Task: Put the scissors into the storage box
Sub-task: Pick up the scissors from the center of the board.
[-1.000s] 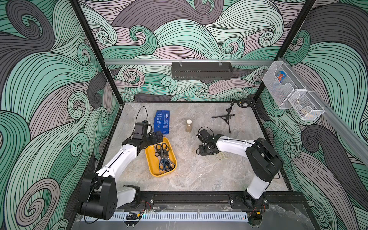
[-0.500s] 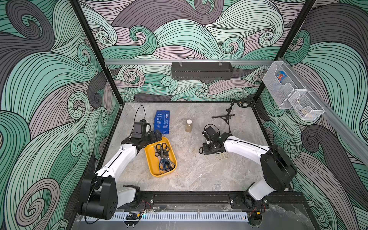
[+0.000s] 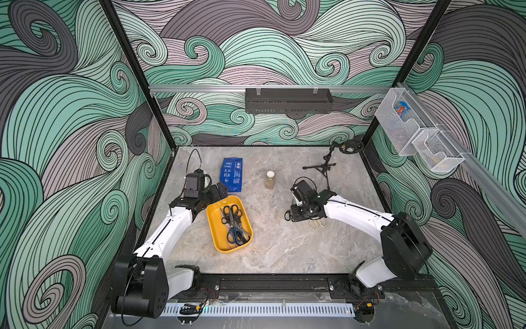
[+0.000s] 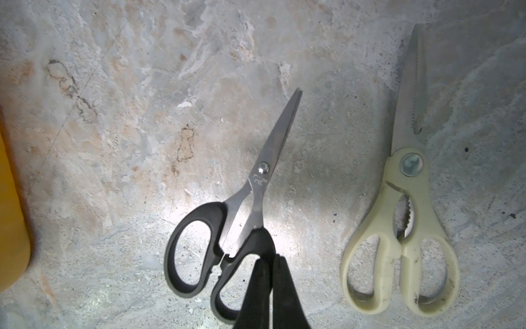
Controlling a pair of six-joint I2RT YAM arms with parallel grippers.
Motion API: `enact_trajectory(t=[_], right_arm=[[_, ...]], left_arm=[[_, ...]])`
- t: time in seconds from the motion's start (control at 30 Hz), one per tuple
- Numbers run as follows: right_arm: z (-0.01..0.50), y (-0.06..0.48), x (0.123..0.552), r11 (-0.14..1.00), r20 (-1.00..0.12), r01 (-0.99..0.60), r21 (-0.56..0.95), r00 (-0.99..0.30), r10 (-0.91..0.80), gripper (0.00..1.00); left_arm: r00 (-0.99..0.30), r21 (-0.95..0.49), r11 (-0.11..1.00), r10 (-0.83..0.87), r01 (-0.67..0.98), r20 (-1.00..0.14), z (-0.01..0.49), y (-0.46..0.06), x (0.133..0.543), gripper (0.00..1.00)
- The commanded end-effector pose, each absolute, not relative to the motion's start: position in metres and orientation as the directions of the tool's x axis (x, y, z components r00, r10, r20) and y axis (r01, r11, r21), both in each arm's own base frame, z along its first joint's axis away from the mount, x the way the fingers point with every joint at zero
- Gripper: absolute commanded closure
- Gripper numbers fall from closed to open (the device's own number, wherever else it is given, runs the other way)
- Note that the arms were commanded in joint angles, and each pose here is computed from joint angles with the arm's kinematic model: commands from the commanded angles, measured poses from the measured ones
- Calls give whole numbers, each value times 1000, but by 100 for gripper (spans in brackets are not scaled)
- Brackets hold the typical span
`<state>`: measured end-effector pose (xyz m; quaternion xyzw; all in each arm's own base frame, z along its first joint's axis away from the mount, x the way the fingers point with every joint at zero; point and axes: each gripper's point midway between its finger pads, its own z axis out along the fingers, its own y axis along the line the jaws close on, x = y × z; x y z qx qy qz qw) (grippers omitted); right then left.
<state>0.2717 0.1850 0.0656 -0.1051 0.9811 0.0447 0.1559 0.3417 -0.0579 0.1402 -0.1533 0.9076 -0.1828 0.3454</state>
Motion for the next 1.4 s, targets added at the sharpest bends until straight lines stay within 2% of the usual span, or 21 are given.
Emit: enact_trajectory(t=[0.0, 0.23, 0.37, 0.6, 1.0, 1.23, 1.37], right_arm=[[62, 183, 268, 970, -301, -237, 48, -930, -212, 100], [43, 187, 264, 963, -284, -262, 68, -930, -233, 100], [20, 182, 260, 954, -248, -299, 33, -927, -282, 100], [10, 179, 255, 945, -234, -328, 22, -920, -314, 100], [-21, 166, 236, 954, -122, -301, -11, -946, -300, 100], [-15, 158, 233, 957, -79, -283, -66, -954, -288, 84], [-10, 158, 235, 959, -74, -273, -82, -958, -279, 80]], left_arm=[[-692, -455, 878, -421, -149, -586, 153, -56, 346, 3], [-695, -465, 872, -429, -152, -577, 149, -56, 345, 3], [-696, -460, 874, -427, -156, -577, 146, -54, 343, 3], [-697, -458, 873, -434, -169, -570, 140, -50, 340, 3], [-700, -460, 870, -440, -176, -563, 136, -48, 339, 3], [-694, -464, 867, -448, -182, -564, 137, -44, 339, 3], [-696, -467, 865, -449, -182, -561, 135, -44, 338, 3]])
